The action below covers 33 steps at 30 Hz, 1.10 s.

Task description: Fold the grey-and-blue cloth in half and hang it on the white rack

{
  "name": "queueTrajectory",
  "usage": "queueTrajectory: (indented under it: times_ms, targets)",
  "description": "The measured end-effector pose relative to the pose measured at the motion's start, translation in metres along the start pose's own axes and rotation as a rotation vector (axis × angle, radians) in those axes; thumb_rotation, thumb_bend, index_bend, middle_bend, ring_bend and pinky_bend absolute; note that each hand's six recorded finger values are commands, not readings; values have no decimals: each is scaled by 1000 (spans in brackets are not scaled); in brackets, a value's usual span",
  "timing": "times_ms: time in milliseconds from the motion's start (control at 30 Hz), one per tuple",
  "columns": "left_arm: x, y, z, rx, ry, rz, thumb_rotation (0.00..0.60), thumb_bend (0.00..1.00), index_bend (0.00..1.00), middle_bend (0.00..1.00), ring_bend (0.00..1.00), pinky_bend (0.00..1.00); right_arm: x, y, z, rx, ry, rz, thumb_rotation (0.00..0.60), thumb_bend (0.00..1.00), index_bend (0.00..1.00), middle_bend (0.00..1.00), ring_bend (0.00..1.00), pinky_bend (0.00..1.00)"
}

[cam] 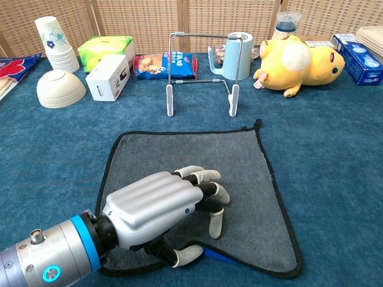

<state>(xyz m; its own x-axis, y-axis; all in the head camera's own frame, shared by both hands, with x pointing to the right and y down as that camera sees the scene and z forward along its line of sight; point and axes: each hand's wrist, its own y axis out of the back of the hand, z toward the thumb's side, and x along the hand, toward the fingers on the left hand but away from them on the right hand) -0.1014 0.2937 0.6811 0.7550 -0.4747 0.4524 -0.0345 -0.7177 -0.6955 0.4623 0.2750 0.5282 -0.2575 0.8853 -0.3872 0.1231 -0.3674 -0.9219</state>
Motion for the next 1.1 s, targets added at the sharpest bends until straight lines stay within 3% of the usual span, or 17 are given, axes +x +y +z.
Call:
queueTrajectory:
  times_ms: [433,733,1100]
  targets:
    - [-3,11,-4,-45,11,23,600,501,620,284,84,54,1,1,-1,-5,-1,-4,600,420,0,0,0,0]
    - [8,27,-9,-62,13,10,600,503,625,304,94,62,2,1,-2,-4,-2,-5,600,420,0,0,0,0]
    - [35,54,-31,-45,44,47,600,497,625,305,94,65,1,1,-4,-11,-9,-4,600,420,0,0,0,0]
